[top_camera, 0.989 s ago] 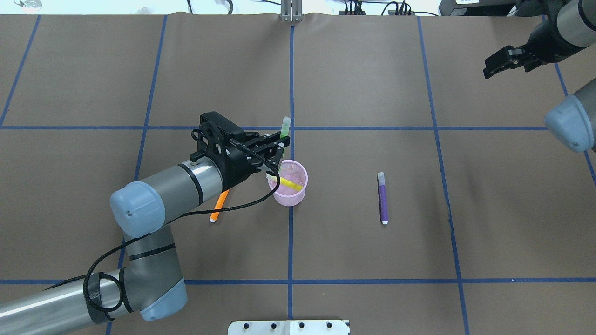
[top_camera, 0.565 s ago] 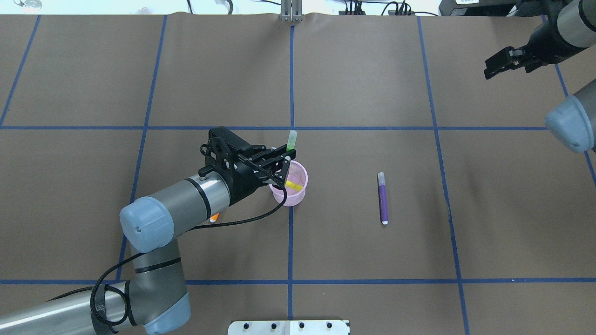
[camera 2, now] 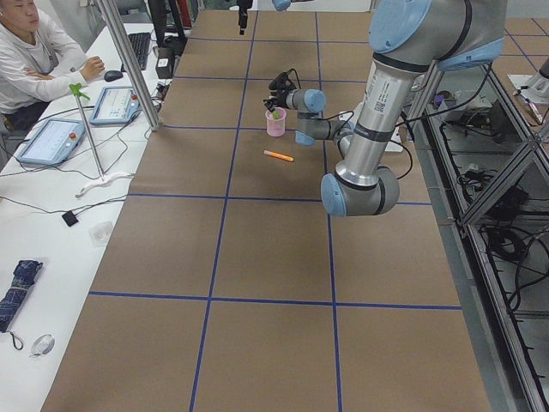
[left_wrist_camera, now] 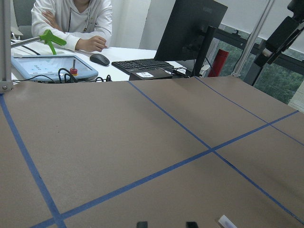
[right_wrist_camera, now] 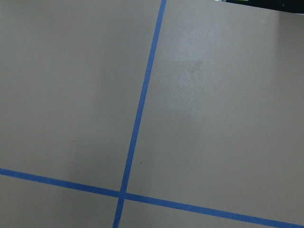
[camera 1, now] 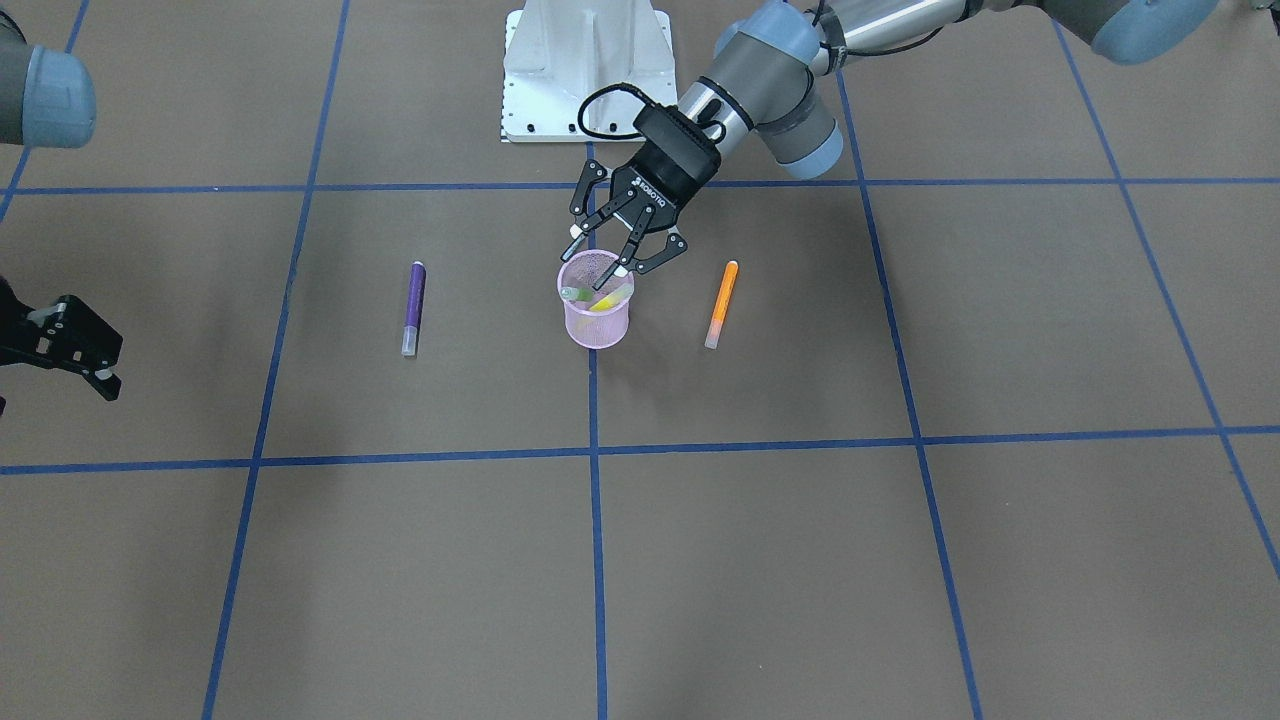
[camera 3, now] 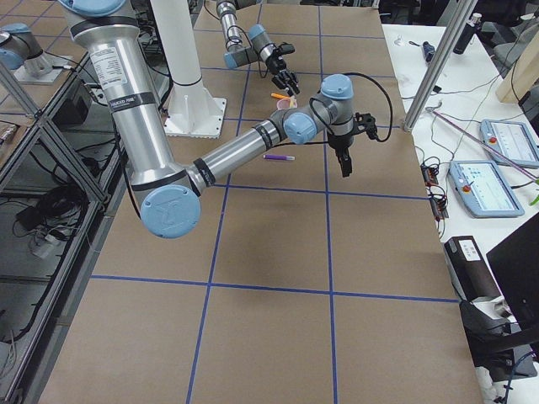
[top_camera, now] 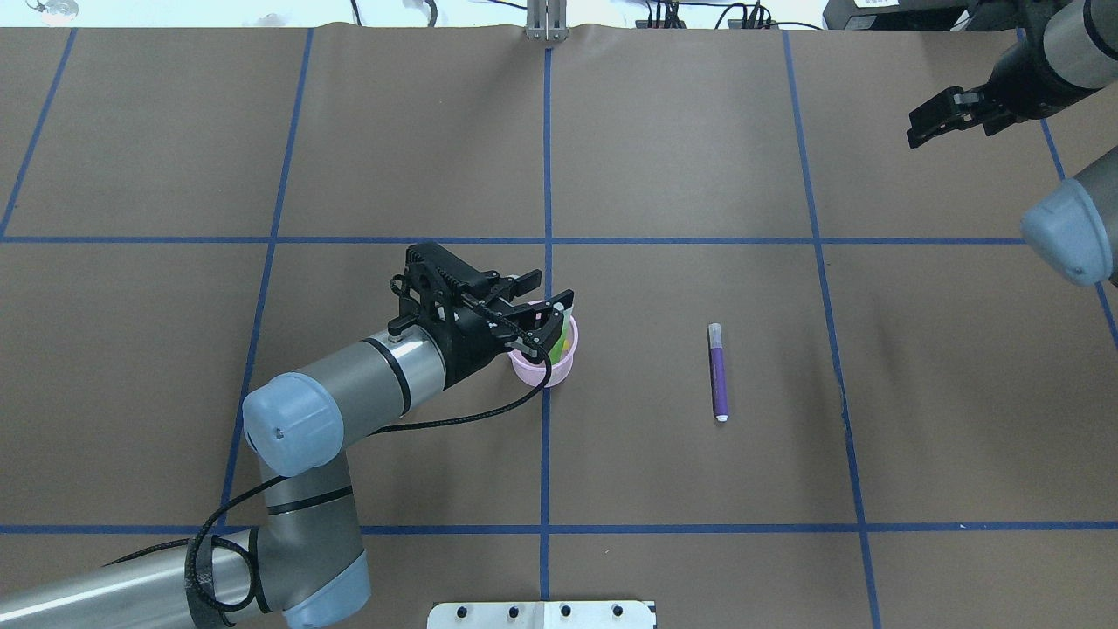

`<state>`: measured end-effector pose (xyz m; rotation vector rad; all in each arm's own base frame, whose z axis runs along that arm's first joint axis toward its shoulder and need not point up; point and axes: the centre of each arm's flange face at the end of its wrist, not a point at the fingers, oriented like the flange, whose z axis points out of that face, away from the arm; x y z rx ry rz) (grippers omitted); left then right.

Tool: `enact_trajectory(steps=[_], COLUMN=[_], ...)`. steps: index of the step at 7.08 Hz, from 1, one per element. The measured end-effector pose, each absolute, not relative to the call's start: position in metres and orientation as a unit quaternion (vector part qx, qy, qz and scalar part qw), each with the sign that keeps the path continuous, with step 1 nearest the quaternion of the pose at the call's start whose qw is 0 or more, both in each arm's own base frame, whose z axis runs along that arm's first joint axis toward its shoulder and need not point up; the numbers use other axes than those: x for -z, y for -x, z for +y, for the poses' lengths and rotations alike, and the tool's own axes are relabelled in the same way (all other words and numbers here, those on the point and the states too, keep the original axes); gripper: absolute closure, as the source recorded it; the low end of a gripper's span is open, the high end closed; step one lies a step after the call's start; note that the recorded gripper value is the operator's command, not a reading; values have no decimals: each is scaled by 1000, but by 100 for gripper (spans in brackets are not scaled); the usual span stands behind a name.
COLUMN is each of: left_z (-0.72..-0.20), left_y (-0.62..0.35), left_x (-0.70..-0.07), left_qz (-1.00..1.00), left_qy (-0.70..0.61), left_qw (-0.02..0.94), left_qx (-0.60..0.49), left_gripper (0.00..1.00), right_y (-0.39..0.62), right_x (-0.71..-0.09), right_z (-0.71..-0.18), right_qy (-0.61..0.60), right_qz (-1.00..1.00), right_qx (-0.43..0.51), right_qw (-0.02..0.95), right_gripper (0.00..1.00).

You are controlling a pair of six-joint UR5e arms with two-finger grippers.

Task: Collect pens into pen holder
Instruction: 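Raise the left gripper out of the cup and pull back, then lower the left gripper onto the orange marker and grasp it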

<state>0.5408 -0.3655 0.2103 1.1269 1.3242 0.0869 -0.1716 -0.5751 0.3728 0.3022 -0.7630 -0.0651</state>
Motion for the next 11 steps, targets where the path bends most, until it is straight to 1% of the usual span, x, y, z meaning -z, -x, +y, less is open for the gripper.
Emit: enact_trajectory(steps=[3,4,6,9,11], left_z=[-369,-376,-405,-460,-470], left_y=[-532,-525,-516,-494,-479], left_x=[-202,-205,-219,-265,-313], left_qz=[584,579,550,496,482], left_qy=[-498,-498,-473,-349,-274], left_qw=[640,645,685,785,824], left_qx=[-35,-36,-66,-127,-118], left_gripper=[0,0,0,0,0], right_y=[173,173,184,199,201], right_x=[-359,-351,-332,-332,-335], right_z=[-577,-576,-575,-570,-570], right_qy=[-153,-158,-166,-158,-155], right_qz=[-377,-381,-390,-393,-392], right_qx=[28,26,33,40,40], right_qw=[913,911,905,905,906], right_gripper=[0,0,0,0,0])
